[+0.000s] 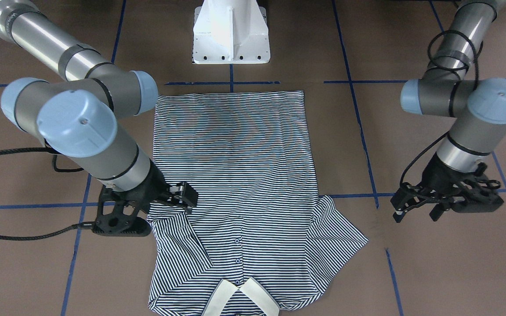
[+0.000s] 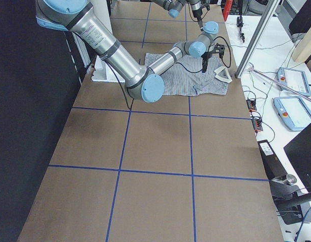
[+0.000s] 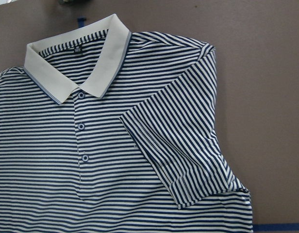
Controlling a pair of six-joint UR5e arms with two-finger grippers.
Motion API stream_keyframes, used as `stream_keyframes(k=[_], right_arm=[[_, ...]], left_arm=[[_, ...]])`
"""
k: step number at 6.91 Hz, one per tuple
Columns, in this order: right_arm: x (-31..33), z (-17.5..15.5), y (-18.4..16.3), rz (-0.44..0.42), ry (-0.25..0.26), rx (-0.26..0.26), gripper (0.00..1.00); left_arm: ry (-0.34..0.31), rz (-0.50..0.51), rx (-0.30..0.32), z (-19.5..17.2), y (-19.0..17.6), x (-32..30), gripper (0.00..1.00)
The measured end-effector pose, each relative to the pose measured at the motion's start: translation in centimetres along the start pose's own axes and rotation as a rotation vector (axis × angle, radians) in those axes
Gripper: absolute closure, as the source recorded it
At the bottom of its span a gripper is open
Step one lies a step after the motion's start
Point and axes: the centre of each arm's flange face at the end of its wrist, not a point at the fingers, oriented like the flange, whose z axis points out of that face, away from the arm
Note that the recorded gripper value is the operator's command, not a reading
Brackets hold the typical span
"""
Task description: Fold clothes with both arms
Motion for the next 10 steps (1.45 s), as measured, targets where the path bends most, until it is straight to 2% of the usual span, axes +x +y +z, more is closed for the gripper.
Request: stream_keyframes(k=[2, 4, 6, 8, 10], right_arm=[[2.2, -0.5, 0.1, 0.003, 0.008, -0.004, 0.00], [2.9, -0.4, 0.1, -0.002, 0.013, -0.002, 0.00], [3.2, -0.3, 0.1, -0.002, 0.014, 0.000, 0.00], [3.5, -0.1, 0.2, -0.002, 0.017, 0.001, 0.00], [3.5, -0.1, 0.2, -0.003, 0.016, 0.003, 0.00]], left_arm=[[-0.051, -0.004, 0.028, 4.9, 2.9, 4.4, 0.01], [-0.071, 0.008, 0.026, 6.8, 4.6, 6.0, 0.02], [-0.102, 0.009, 0.049, 8.9, 4.2, 6.3, 0.05], [-0.098, 0.012, 0.070, 10.9, 4.1, 5.2, 0.06], [-0.097, 0.015, 0.072, 11.5, 4.2, 4.9, 0.09]])
